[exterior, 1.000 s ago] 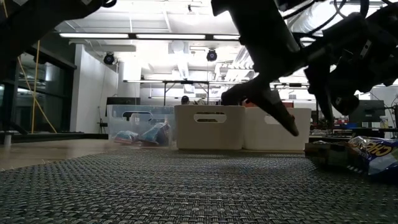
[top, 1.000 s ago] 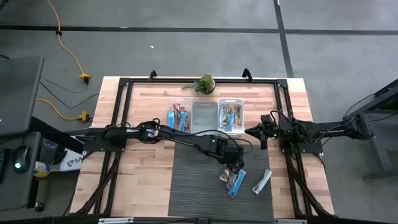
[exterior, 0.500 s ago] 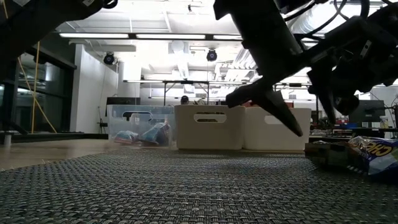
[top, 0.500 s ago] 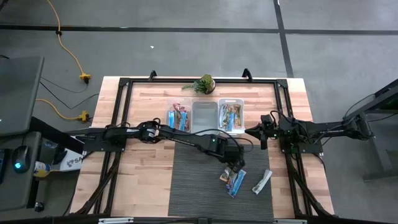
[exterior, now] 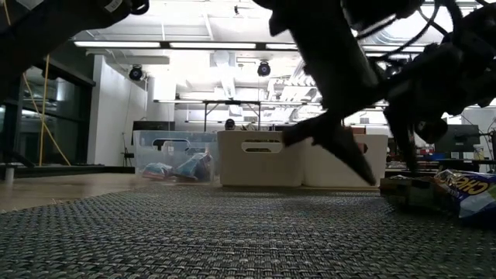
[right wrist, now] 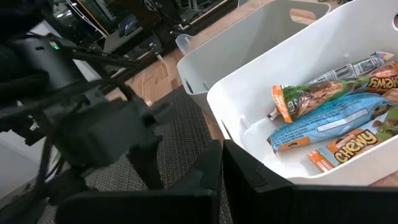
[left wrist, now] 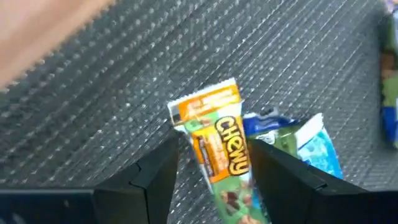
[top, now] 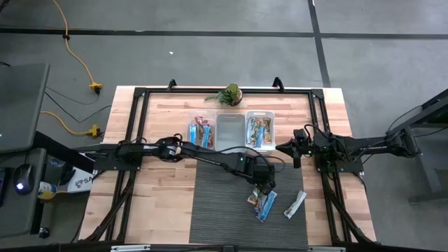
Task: Pick and place Granola Bars by type
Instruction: Put the yellow granola bar into the white bin
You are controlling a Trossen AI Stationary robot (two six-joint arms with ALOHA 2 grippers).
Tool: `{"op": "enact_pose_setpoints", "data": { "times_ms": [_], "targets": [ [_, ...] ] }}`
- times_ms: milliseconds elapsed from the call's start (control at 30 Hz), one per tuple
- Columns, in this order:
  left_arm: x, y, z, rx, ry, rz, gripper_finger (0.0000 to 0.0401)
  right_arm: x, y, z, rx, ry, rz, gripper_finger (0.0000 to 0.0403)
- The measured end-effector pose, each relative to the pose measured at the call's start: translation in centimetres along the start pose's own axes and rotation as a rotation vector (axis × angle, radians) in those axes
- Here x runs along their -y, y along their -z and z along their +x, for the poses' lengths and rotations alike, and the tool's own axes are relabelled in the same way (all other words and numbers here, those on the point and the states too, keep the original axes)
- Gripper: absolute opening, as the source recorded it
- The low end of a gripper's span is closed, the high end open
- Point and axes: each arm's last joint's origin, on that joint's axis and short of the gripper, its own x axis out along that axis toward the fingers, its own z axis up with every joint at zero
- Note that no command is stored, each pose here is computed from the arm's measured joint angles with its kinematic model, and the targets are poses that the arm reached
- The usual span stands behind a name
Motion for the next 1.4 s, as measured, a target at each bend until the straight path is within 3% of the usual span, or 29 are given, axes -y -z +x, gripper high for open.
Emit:
{"op": "enact_pose_setpoints", "data": {
  "times_ms": [500,967,1400],
  "targets": [
    [-0.3,0.5,1.8,-0.024,-0.006,-0.016,0.0198,0.0,0.0,0.0,0.001,0.000,0.000,0.0000],
    [-0.5,0.6,1.9,-0.021,-0.030,0.037,0.0124,0.0,0.0,0.0,0.002,-0.001,0.000,0.0000],
    [-0.3,0.3,1.4,-0.030,-0.033,0.037,0.0110,0.0,0.0,0.0,0.003,-0.001,0.000,0.0000]
  ]
}}
